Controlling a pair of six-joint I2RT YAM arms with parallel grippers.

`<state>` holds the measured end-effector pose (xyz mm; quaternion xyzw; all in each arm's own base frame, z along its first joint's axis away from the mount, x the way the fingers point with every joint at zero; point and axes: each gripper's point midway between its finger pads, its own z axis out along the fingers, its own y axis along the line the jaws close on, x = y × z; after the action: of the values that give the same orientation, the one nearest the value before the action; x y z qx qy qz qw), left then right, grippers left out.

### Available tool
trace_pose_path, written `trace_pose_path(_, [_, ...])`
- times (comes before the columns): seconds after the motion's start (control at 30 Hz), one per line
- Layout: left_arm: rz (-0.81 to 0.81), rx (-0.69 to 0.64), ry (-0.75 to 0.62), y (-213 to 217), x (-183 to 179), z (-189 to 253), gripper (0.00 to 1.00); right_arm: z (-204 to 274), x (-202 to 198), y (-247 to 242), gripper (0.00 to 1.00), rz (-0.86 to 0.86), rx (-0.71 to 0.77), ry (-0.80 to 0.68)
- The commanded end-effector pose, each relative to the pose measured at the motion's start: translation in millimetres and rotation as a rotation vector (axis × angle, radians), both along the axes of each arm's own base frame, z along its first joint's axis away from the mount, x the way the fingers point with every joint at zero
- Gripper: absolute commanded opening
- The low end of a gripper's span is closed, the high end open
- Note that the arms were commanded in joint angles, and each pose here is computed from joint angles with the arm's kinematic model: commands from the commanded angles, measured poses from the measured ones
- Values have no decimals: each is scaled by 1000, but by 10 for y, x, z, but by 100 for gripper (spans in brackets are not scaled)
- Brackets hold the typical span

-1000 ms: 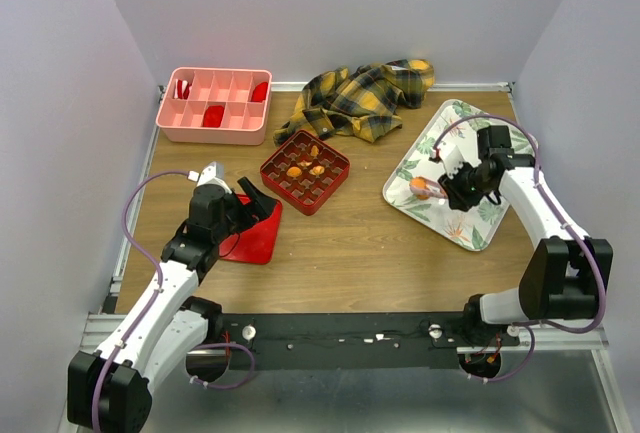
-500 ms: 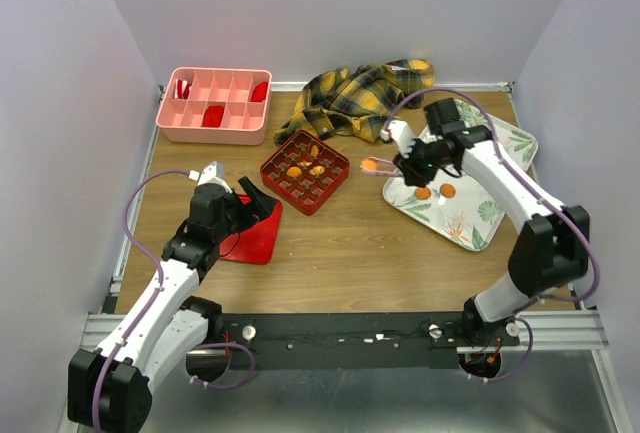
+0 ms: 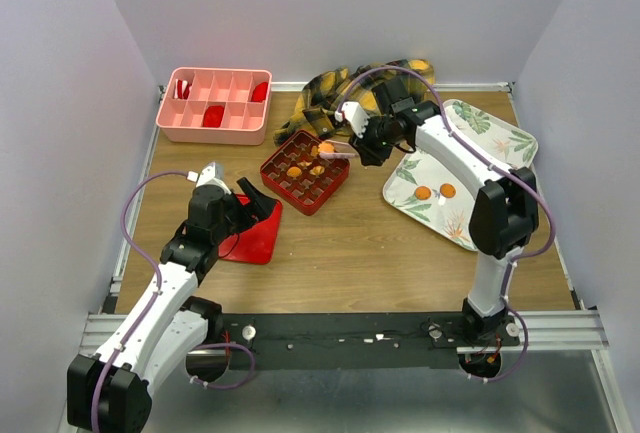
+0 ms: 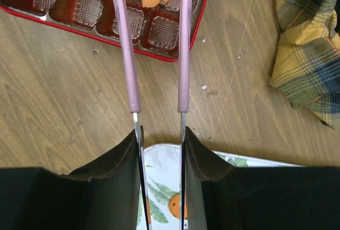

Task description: Pack the cookies

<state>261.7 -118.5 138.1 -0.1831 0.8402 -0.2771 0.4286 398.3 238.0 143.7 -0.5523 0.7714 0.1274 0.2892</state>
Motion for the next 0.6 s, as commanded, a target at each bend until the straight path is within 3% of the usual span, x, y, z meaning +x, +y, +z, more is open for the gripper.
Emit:
trace_pose_path(0.0, [15, 4, -25, 31, 50, 90, 99, -14, 145, 67, 26, -19, -12, -21])
trace_pose_path(0.57, [17, 6, -25, 40, 48, 87, 99, -257, 225, 33, 41, -35, -71, 0])
